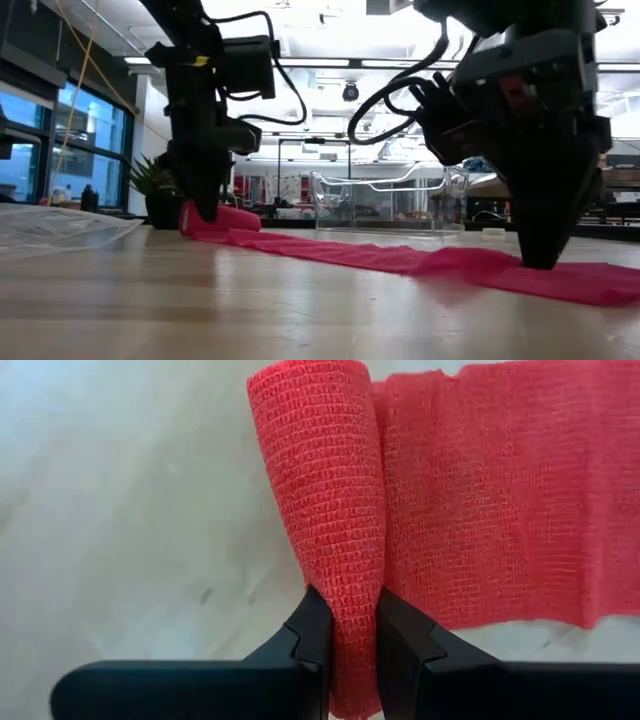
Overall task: Roll bandage
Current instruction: Roll the red bandage
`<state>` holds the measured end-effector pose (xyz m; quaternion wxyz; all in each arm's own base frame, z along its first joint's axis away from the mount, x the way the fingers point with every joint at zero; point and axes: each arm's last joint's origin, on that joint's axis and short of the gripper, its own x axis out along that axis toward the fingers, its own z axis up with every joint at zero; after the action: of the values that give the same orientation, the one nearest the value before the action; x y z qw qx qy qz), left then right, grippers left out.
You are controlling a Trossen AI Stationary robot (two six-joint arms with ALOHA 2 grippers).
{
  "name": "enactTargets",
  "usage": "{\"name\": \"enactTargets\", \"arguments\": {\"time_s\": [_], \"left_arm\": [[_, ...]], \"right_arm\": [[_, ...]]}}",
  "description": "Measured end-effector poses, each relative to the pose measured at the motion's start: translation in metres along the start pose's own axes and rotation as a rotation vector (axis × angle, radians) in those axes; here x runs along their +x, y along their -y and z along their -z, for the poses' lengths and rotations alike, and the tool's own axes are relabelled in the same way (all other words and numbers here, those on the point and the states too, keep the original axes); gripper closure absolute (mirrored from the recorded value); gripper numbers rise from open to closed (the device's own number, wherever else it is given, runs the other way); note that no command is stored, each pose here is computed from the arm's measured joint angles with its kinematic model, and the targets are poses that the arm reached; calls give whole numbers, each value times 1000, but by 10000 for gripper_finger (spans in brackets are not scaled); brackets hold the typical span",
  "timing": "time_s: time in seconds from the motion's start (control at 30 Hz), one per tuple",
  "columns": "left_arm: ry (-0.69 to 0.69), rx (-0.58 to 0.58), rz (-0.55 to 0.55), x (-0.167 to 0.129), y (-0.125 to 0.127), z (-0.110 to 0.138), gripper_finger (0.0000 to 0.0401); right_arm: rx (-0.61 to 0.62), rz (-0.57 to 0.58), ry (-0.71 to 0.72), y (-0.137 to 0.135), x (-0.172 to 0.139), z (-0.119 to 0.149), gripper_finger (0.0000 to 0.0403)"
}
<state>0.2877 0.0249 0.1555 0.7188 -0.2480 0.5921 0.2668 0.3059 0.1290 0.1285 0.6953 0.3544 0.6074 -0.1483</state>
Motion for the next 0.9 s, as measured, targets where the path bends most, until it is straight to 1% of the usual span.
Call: {"name": "enactTargets", "arguments": {"time_s": [0.17,0.37,0.47,0.57,0.77,0.9], "left_arm": [[-6,-77,-14,6,3,18,361],[27,-143,-38,-2,3,26,361],[41,-172,-50,-3,2,32,361],[38,-210,-59,-3,-3,44,361],[68,-360,-43,-8,-12,63,361],[76,-393,-37,-10,-9,72,361]], "right_arm": [[-25,55,1,10,-8,-6,403],[-61,138,-38,21,-15,-6,403],[-81,161,-53,25,-18,-7,403],[-91,170,-58,27,-20,-9,403],[-94,173,-46,32,-23,-17,403],[-106,184,-32,37,-25,-25,403]]}}
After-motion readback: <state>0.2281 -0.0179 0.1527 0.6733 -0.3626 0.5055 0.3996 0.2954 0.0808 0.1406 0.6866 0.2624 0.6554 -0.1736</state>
